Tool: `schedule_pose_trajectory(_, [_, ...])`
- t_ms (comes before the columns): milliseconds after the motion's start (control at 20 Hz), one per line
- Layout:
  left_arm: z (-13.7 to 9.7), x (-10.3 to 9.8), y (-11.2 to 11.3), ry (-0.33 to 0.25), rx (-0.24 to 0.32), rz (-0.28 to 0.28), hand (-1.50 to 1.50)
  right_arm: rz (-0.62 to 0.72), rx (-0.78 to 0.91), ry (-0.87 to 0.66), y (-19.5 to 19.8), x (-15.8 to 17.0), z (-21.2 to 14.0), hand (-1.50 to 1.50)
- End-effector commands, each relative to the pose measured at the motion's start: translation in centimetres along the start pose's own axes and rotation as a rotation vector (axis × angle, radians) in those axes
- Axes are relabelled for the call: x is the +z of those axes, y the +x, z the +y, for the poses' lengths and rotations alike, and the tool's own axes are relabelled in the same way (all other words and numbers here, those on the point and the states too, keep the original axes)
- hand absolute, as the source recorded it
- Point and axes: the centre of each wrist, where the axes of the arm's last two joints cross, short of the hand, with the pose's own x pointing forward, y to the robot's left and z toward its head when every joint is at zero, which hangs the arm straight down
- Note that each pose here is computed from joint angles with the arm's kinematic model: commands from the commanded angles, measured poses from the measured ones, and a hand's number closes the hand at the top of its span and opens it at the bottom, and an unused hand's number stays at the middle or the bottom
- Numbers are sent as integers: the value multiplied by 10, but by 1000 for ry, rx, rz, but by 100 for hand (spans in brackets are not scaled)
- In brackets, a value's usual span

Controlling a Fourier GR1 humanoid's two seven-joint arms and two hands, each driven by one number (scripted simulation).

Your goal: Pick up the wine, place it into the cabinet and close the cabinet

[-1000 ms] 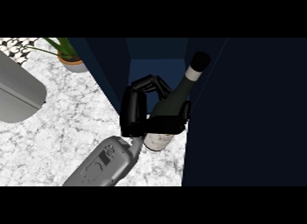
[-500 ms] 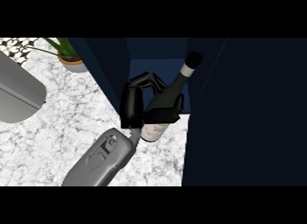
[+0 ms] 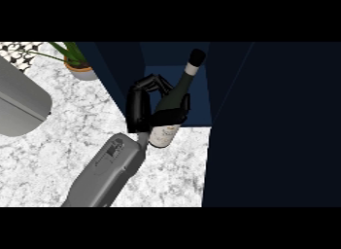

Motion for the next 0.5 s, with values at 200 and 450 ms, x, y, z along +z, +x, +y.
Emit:
schedule_pose_trajectory(200, [-4, -23, -1, -3, 6, 28, 150, -57, -43, 22, 27, 28, -1, -150])
schedule_pose_trajectory(450, [2, -43, 8, 0, 32, 73, 150, -41, -43, 9, 13, 36, 5, -150])
